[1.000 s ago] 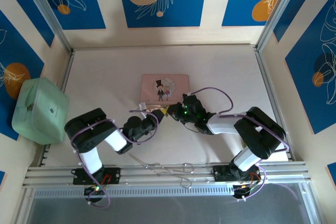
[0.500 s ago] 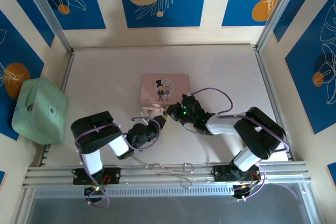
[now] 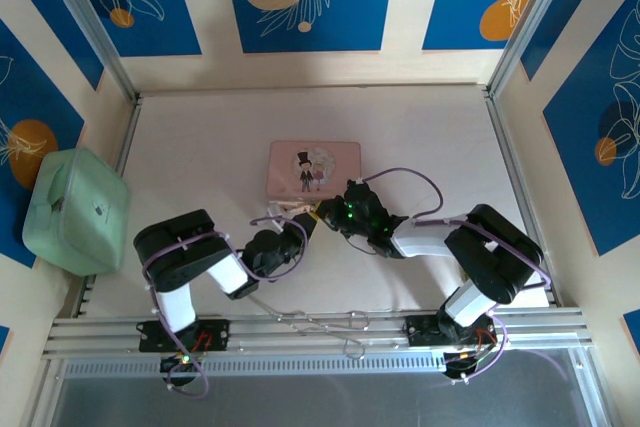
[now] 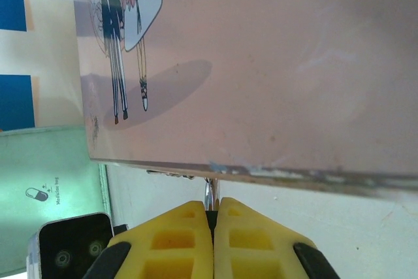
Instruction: Unlock the padlock with the key
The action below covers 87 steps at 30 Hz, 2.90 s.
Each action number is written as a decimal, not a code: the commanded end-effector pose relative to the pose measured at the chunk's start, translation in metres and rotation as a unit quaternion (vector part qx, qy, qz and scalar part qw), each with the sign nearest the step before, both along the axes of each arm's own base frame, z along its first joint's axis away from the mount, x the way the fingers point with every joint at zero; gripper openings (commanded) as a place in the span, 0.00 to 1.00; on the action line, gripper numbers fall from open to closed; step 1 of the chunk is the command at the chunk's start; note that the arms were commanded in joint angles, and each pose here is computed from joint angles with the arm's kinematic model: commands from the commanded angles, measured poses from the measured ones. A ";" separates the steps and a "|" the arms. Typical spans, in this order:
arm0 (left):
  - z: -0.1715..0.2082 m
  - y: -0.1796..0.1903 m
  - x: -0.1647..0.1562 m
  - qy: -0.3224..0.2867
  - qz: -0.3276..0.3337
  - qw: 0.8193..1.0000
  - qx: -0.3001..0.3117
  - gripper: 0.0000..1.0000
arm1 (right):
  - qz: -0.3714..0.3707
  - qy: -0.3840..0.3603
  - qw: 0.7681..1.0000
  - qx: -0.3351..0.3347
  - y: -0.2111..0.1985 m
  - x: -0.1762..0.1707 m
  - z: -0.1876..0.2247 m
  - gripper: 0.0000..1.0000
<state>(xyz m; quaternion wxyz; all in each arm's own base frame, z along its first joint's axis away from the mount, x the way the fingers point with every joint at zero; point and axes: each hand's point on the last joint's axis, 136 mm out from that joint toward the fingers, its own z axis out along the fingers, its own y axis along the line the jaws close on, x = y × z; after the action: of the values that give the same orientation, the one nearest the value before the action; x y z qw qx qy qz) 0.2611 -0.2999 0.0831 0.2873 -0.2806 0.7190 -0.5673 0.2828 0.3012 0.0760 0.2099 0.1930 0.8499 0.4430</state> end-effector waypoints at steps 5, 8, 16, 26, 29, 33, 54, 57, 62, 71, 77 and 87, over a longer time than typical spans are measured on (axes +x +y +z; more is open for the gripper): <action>0.012 0.005 0.018 -0.015 0.040 0.999 -0.017 0.24 | 0.027 0.083 0.996 -0.027 0.001 -0.032 -0.037 0.00; 0.005 0.005 0.019 -0.007 0.042 0.999 -0.016 0.17 | 0.027 0.082 0.996 -0.028 0.001 -0.033 -0.037 0.00; -0.008 0.012 0.017 0.010 0.042 0.999 -0.005 0.02 | 0.035 0.081 0.996 -0.035 0.002 -0.037 -0.037 0.00; -0.042 0.035 0.006 0.063 0.008 0.998 0.022 0.00 | 0.068 0.086 0.993 -0.032 -0.010 -0.031 -0.032 0.55; -0.047 0.030 0.002 0.070 -0.024 0.997 0.024 0.00 | 0.127 0.089 0.988 -0.013 -0.003 -0.029 -0.022 0.55; -0.053 0.024 -0.001 0.076 -0.055 0.995 0.027 0.00 | 0.149 0.087 0.985 -0.023 -0.005 -0.030 -0.024 0.54; -0.036 0.031 0.009 0.064 -0.066 0.996 0.006 0.00 | 0.132 0.026 0.988 -0.071 0.018 0.019 -0.032 0.43; -0.035 0.033 0.010 0.064 -0.066 0.996 0.005 0.00 | 0.133 0.034 0.988 -0.070 0.016 0.016 -0.038 0.36; -0.036 0.036 0.012 0.066 -0.063 0.996 0.005 0.00 | 0.133 0.040 0.988 -0.062 0.014 0.010 -0.041 0.33; -0.035 0.037 0.014 0.064 -0.067 0.996 0.004 0.00 | 0.138 0.045 0.988 -0.057 0.015 0.002 -0.042 0.16; -0.023 0.031 0.017 0.044 -0.083 0.996 -0.002 0.06 | 0.132 0.048 0.989 -0.052 0.015 0.001 -0.044 0.00; -0.020 0.040 -0.006 0.035 -0.070 0.997 0.013 0.30 | 0.109 0.053 0.992 -0.046 0.018 0.002 -0.041 0.00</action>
<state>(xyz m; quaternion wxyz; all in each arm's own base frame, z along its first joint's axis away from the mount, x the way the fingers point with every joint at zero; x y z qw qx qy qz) 0.2642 -0.2641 0.0716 0.2257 -0.2401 0.7457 -0.5791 0.3111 0.3263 0.0667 0.1936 0.0728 0.8760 0.4357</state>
